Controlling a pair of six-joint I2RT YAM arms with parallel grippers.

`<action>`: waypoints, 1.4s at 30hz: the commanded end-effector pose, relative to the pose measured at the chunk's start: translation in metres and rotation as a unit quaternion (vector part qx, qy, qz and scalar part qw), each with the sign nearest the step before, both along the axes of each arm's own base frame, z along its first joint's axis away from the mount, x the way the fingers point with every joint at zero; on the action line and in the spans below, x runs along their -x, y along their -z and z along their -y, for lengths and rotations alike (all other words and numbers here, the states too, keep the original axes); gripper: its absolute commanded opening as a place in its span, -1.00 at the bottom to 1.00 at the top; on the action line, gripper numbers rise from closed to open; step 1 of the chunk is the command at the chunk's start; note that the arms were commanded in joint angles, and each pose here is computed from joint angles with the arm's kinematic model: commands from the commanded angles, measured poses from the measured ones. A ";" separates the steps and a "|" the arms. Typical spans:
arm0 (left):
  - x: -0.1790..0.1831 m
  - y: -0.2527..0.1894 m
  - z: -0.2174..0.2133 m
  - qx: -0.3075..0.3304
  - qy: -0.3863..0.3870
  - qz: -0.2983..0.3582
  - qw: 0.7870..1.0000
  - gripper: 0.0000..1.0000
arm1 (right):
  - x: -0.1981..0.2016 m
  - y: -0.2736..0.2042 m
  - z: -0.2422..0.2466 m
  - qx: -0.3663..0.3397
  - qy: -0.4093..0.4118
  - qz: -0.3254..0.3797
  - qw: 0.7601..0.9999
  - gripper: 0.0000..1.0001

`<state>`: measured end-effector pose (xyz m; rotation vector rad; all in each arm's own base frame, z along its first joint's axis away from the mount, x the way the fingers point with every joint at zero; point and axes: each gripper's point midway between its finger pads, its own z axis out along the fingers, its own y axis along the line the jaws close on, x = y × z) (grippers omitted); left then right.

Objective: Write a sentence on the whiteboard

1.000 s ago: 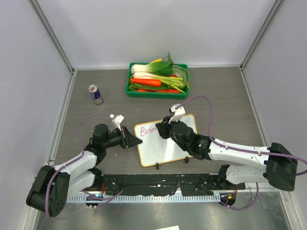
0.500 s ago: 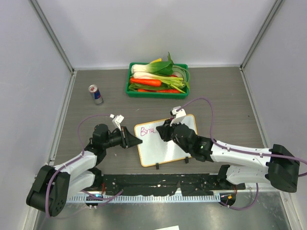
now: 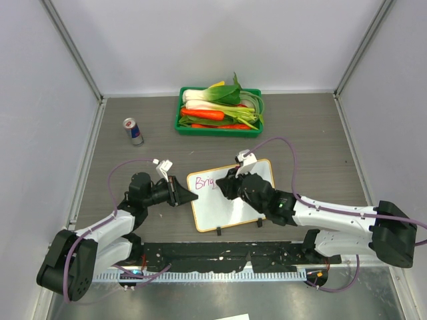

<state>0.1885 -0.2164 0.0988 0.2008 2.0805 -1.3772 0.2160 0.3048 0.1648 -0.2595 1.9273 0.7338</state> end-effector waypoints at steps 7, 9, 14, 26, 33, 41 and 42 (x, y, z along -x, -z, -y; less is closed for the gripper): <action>0.001 0.000 0.002 -0.004 0.010 0.013 1.000 -1.00 | -0.002 0.028 0.000 0.039 0.002 -0.017 0.999 -0.97; 0.001 0.000 0.002 -0.004 0.009 0.013 1.000 -1.00 | -0.003 0.024 -0.002 0.035 0.004 -0.015 0.999 -0.97; 0.001 0.000 0.002 -0.004 0.010 0.014 1.000 -1.00 | 0.002 -0.005 -0.006 -0.010 -0.012 -0.001 1.000 -0.97; 0.002 -0.001 0.001 -0.004 0.009 0.016 1.000 -1.00 | -0.017 -0.059 0.013 -0.045 0.044 0.050 0.997 -0.97; 0.002 -0.001 0.001 -0.004 0.008 0.016 1.000 -1.00 | -0.034 -0.074 0.010 -0.040 0.053 0.066 0.996 -0.97; 0.003 -0.001 0.001 -0.004 0.010 0.016 1.000 -1.00 | -0.042 -0.075 0.003 -0.022 0.052 0.072 0.996 -0.97; 0.002 -0.002 0.001 -0.004 0.007 0.018 1.000 -1.00 | -0.042 -0.072 0.004 -0.019 0.053 0.071 0.996 -0.97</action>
